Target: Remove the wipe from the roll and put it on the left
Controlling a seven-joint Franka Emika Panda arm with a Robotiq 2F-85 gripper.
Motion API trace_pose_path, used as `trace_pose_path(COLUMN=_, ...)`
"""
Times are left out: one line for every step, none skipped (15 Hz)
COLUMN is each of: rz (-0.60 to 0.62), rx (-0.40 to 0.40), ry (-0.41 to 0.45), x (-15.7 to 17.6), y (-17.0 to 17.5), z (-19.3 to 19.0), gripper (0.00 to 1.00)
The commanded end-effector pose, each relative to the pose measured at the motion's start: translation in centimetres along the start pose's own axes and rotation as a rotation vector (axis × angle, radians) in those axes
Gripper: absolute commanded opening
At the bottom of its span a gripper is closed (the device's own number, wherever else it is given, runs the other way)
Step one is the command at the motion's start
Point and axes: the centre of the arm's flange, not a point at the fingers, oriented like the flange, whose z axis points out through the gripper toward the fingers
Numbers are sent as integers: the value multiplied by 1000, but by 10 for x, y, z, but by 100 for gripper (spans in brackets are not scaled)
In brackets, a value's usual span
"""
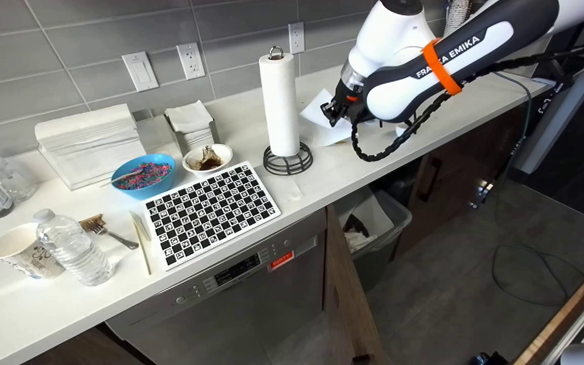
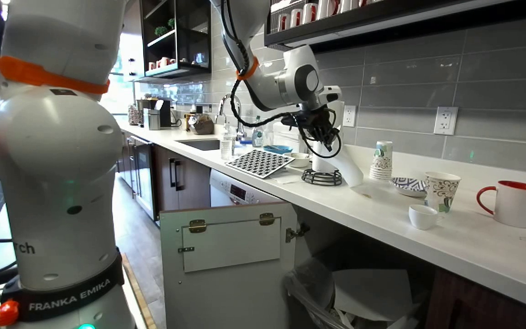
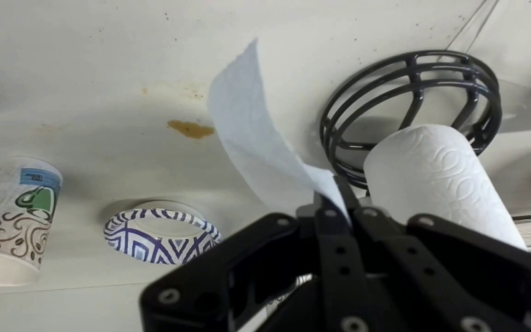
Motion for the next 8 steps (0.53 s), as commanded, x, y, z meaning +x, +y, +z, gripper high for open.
trace_pose_path(rz=27, rx=10, ry=-4, x=-14, y=3, z=-9, gripper=0)
trace_pose_path(rz=29, rx=8, ry=-7, x=-16, y=4, z=-10, gripper=0)
trace_pose_path(rz=39, rx=3, ry=-11, x=-20, y=7, z=-10, gripper=0)
trace_pose_path(rz=47, rx=2, ry=-13, x=-22, y=9, z=-10, gripper=0)
trace_pose_path(rz=71, rx=8, ry=-14, x=-27, y=12, z=-7, gripper=0)
trace_pose_path(rz=79, rx=4, ry=-21, x=-31, y=13, z=-6, gripper=0)
trace_pose_path(rz=88, rx=4, ry=-31, x=-36, y=15, z=-4, gripper=0)
trace_pose_path(rz=96, rx=2, ry=-38, x=-40, y=16, z=-3, gripper=0)
